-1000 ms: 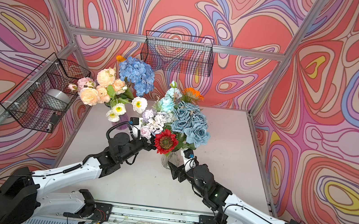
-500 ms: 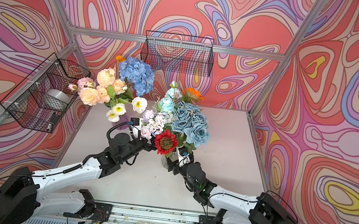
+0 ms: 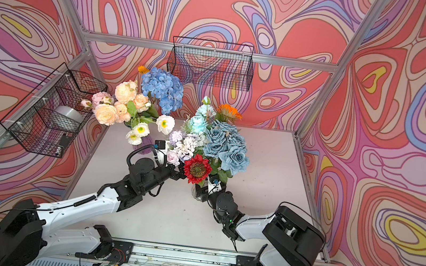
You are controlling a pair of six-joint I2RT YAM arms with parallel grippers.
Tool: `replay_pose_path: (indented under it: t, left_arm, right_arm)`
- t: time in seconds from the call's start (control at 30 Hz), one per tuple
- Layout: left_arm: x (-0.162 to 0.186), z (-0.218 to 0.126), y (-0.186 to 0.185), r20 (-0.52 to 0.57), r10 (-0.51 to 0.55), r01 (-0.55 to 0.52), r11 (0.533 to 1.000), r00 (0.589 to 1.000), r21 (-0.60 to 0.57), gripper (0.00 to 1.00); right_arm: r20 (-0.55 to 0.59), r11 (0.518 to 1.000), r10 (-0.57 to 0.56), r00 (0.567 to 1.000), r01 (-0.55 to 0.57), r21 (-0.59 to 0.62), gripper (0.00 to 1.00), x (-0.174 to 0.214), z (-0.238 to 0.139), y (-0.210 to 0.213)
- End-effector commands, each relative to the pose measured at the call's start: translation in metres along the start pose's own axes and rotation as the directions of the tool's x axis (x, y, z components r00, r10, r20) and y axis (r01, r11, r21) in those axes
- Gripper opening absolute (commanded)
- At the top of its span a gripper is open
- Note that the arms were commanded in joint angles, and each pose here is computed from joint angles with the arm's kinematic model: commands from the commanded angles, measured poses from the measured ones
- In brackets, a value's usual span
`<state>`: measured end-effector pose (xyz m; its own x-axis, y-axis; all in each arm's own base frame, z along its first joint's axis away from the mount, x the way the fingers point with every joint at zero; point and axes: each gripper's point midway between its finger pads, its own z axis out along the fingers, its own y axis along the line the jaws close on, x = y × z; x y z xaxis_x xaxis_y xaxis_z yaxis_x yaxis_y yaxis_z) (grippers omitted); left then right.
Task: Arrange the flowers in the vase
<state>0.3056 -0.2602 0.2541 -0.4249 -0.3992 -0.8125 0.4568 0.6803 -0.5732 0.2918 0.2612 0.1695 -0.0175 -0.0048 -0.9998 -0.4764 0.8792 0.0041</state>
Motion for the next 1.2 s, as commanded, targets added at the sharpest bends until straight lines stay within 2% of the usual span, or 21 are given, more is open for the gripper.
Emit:
replay_pose_path:
  t: [0.0,0.2,0.37,0.7,0.87,0.97,1.13,1.17]
  left_arm:
    - [-0.015,-0.004,-0.011,0.037,0.004,-0.005,1.000,0.999,0.016,0.97]
    - [-0.013,-0.004,-0.009,0.033,0.004,-0.005,1.000,0.999,0.012,1.00]
    - [-0.007,-0.009,-0.010,0.002,0.007,-0.007,1.000,1.000,0.020,1.00]
    - [0.025,-0.035,0.008,-0.115,0.006,-0.009,1.000,0.993,-0.021,1.00]
    - [0.044,-0.047,0.028,-0.149,-0.010,-0.001,0.997,0.989,-0.075,1.00]
    - [0.049,-0.053,0.039,-0.140,-0.020,0.004,0.994,0.990,-0.112,1.00]
    - [0.046,-0.061,0.062,-0.076,-0.014,-0.002,0.978,0.997,-0.207,1.00]
    - [0.045,-0.062,0.066,-0.062,-0.007,-0.007,0.975,0.998,-0.222,1.00]
  right_arm:
    - [0.095,0.998,0.033,0.995,-0.037,0.040,0.85,-0.020,0.002,-0.005]
    - [0.116,0.998,0.043,0.992,-0.048,0.043,0.72,-0.015,-0.001,-0.007]
    - [0.138,0.997,0.045,0.989,-0.053,0.056,0.66,-0.011,-0.003,-0.010]
    - [0.122,0.994,0.018,0.992,-0.031,0.108,0.66,-0.004,0.006,-0.021]
    - [0.120,0.985,0.023,0.993,-0.043,0.165,0.66,-0.002,0.014,-0.046]
    - [0.126,0.979,0.051,0.991,-0.074,0.188,0.65,-0.001,0.021,-0.066]
    - [0.139,0.966,0.037,0.990,-0.071,0.250,0.66,-0.005,0.037,-0.096]
    - [0.120,0.962,0.034,0.992,-0.065,0.266,0.66,0.004,0.042,-0.103]
